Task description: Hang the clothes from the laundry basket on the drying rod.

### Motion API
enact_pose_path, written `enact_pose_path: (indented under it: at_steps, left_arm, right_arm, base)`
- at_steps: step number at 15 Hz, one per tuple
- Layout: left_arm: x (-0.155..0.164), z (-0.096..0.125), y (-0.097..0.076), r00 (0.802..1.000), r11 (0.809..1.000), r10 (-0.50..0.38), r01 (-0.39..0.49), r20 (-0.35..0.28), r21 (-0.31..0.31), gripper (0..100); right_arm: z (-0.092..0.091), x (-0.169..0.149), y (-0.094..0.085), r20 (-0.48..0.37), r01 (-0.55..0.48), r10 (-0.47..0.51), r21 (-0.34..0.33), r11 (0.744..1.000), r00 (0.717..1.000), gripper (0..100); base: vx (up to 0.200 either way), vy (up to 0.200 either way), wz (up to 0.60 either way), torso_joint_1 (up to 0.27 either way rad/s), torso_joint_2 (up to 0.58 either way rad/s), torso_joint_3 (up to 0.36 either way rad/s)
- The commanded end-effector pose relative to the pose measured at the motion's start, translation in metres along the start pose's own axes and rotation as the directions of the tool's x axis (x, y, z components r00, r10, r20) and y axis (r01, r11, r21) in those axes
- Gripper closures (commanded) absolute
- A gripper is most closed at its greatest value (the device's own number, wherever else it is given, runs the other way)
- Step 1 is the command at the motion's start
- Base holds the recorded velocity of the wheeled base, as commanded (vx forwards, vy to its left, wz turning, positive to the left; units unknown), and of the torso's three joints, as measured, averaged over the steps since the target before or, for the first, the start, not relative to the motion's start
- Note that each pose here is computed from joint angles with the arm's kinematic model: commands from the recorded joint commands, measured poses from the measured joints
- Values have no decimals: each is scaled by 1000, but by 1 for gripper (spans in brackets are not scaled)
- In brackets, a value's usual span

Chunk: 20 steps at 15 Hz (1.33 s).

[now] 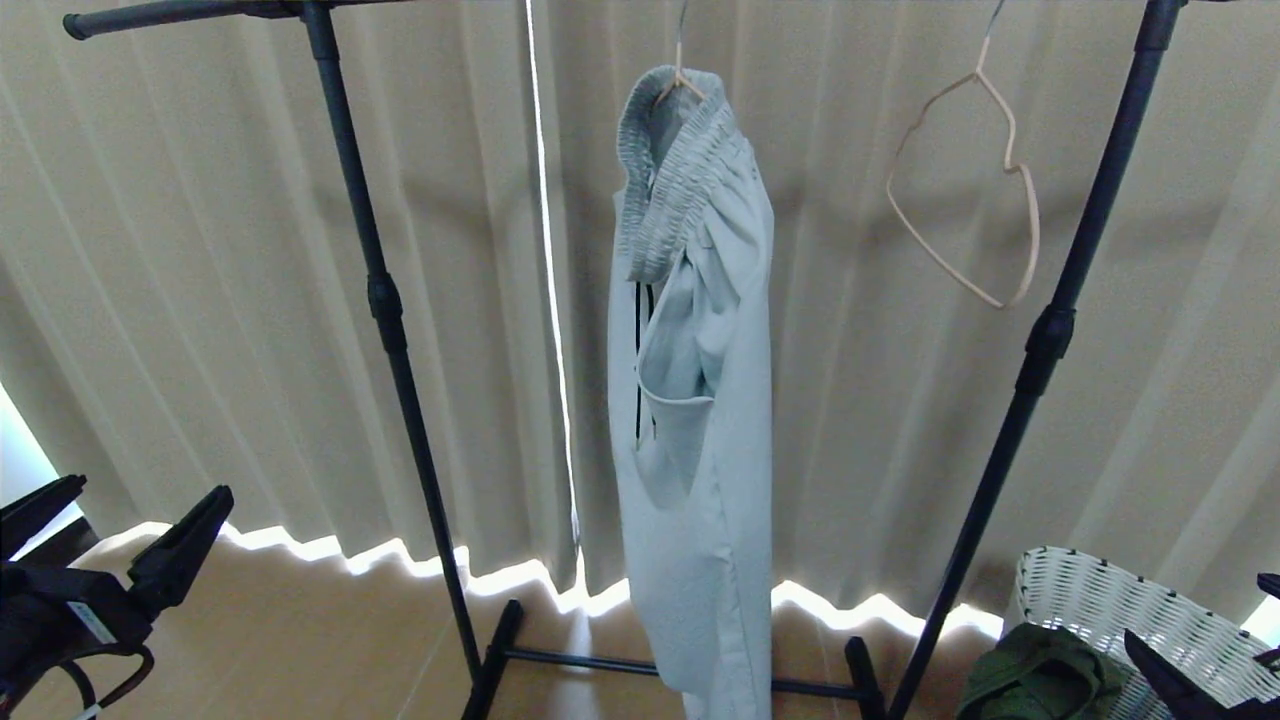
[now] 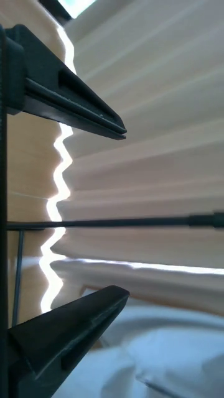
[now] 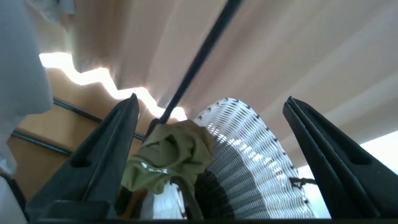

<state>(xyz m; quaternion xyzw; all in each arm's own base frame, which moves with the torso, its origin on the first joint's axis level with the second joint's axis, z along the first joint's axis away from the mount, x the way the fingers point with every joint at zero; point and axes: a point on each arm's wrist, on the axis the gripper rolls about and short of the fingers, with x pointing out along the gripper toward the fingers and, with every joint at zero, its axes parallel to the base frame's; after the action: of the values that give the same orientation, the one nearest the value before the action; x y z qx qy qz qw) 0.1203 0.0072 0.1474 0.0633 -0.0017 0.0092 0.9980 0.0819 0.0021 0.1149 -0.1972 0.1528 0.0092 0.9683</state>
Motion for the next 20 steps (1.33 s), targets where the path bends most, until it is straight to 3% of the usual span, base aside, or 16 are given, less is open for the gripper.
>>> enact_pose_path:
  at_steps: [1,3,4,6,7,8,11,14,17,18,20]
  left_arm:
    - [-2,1,-1,1000,1000,-7,7,13,0,0]
    - [-2,2,-2,1000,1000,-13,13,16,0,0]
    - [-1,1,-2,1000,1000,-14,14,7,1,0]
    - [-1,-2,-2,1000,1000,-13,14,-11,28,0]
    - [-1,-3,-2,1000,999,-14,14,-12,29,0]
    - [-1,-2,-2,1000,999,-15,15,-7,33,0]
    - [0,1,-2,1000,999,-13,13,3,33,0]
    - [0,2,-1,1000,999,-14,13,13,34,0]
    - [0,5,-4,999,999,-33,32,29,34,0]
    - [-1,6,-4,999,999,-34,32,37,35,0]
    - [-1,6,-4,999,999,-32,31,38,35,0]
  right_arm:
    - [-3,-10,0,16,17,-17,0,1000,1000,0]
    - [-6,-15,0,6,15,-15,-9,1000,1000,0]
    - [-9,-18,1,-21,10,-12,-106,994,1000,0]
    - [-3,-18,-5,-71,59,-77,-233,971,995,0]
    - [-3,-18,-6,-72,61,-80,-237,970,994,0]
    - [6,-13,-11,-149,17,-64,-299,954,987,0]
    - [18,7,-15,-287,-84,-6,-300,950,958,0]
    - [17,34,-13,-398,-175,49,-286,942,916,0]
    - [-1,82,-4,-603,-338,135,-237,911,786,0]
    - [-4,93,-2,-633,-361,145,-226,905,760,0]
    - [-6,99,-2,-649,-370,148,-220,903,746,0]
  base:
    - [0,0,0,0,0,0]
    - [0,0,0,0,0,0]
    - [0,0,0,0,0,0]
    - [0,0,0,0,0,0]
    - [0,0,0,0,0,0]
    - [0,0,0,0,0,0]
    - [0,0,0,0,0,0]
    - [0,0,0,0,0,0]
    - [0,0,0,0,0,0]
    - [0,0,0,0,0,0]
    - [0,0,0,0,0,0]
